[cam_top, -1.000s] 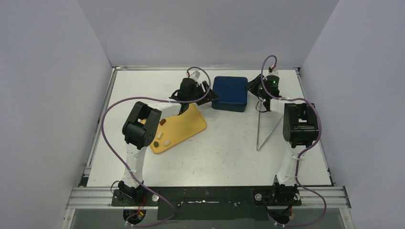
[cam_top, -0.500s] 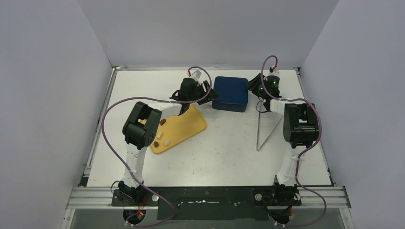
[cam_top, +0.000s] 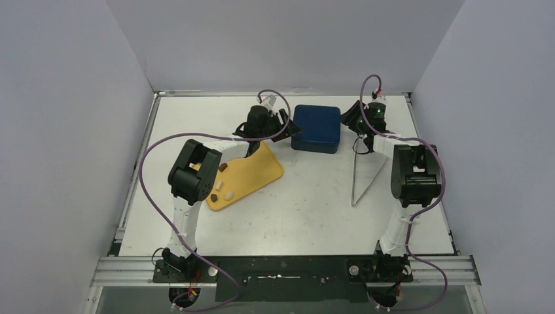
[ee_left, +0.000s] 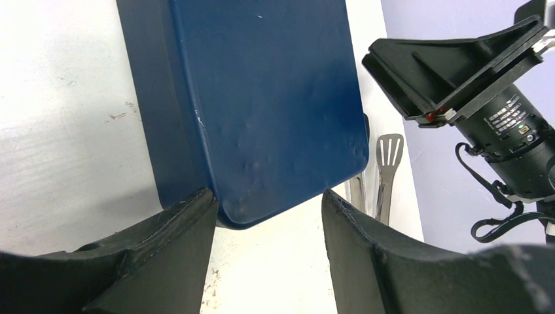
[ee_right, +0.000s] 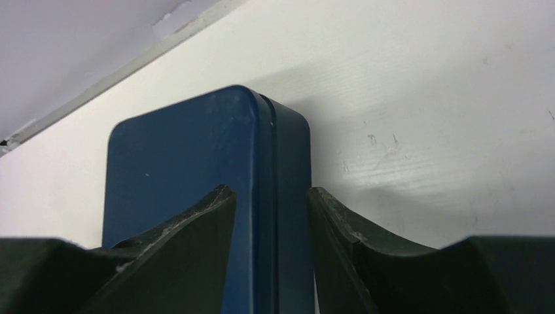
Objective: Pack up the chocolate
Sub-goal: Move the packing box to the center of the board.
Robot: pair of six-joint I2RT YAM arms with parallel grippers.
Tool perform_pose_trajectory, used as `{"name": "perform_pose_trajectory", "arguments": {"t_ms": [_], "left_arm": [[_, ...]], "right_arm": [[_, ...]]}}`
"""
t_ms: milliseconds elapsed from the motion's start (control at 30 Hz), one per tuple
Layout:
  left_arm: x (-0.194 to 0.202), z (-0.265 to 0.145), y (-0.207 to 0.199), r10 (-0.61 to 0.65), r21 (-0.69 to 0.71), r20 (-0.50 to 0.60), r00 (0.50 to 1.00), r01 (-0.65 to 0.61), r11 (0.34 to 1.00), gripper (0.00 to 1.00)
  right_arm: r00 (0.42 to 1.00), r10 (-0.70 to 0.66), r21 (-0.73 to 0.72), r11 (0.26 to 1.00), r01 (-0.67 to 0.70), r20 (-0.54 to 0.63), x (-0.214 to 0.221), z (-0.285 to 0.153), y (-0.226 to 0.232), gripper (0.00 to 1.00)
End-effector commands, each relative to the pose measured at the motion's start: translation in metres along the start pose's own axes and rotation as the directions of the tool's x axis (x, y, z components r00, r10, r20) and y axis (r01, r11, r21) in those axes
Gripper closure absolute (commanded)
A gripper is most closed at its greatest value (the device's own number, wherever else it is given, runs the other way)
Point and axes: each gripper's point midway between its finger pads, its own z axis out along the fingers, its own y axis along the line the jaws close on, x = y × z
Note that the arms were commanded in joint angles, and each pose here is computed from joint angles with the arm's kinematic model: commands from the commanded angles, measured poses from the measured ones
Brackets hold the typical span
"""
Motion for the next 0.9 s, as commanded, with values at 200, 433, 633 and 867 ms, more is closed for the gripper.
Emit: {"name": "perform_pose_trajectory", "arguments": {"t_ms": [200,433,633,867], "left_arm": [[-0.017,0.008,-0.026,0.058,0.068,0.047,0.997,-0.061,0.996,0.43],[-0.017,0.01,-0.024,0.064,0.06,0.048,0.997,-0.067,0.996,0.43],[-0.017,0.01,-0.024,0.071,0.057,0.049,0.996,-0.074,0.996,0.43],[-0.036,0.001,-0.024,0.092,0.007,0.088,0.992,-0.093,0.996,0.43]], "right_arm": [[0.995,-0.045,-0.017,0.999,0.043,-0.092,0.008,0.003,0.001,0.58],[0.985,-0.027,0.128,0.991,0.05,-0.172,0.033,0.0,-0.038,0.66],[0.977,-0.013,0.194,0.979,0.055,-0.212,0.053,0.003,-0.06,0.73],[0.969,-0.006,0.244,0.967,0.068,-0.246,0.069,0.0,-0.076,0.77]]}}
